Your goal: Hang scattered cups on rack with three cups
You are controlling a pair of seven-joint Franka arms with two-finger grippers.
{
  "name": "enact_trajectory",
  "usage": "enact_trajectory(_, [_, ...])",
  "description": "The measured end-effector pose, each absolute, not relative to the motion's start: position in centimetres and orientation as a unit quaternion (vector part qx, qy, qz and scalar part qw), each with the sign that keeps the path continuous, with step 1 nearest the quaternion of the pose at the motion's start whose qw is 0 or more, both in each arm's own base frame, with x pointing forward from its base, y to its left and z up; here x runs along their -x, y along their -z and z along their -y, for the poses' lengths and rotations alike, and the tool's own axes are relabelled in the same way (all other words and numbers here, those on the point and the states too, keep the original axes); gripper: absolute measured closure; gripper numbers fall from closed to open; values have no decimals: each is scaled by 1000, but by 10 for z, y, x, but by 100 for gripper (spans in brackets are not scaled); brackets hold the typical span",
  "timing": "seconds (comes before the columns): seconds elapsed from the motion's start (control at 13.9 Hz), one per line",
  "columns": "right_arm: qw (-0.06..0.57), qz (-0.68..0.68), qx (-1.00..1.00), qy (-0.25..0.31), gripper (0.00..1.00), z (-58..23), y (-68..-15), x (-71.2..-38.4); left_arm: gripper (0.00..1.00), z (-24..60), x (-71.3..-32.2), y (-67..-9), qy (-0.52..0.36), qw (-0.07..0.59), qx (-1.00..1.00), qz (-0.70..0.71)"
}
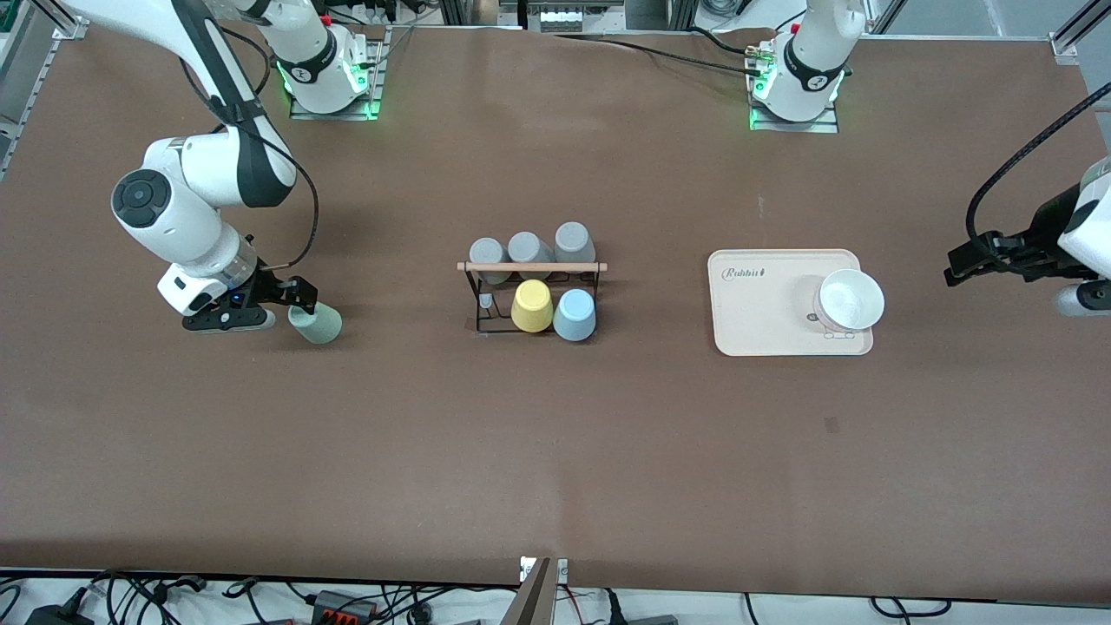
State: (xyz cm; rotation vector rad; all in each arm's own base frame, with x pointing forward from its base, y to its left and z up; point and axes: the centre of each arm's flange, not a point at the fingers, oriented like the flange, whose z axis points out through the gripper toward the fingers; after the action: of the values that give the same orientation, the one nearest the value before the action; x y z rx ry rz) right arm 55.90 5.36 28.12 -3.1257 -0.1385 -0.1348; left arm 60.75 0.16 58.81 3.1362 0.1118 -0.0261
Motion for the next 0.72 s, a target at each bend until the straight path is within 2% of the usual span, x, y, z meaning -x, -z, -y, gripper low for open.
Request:
enact_trajectory(0.36, [5, 45, 998, 36, 0, -55, -271, -558, 0, 4, -584, -570, 6, 2, -1000, -30])
enact_trajectory(0.72, [7, 52, 998, 38, 0, -63, -259, -559, 0, -1, -581, -575, -1, 3, -999, -34])
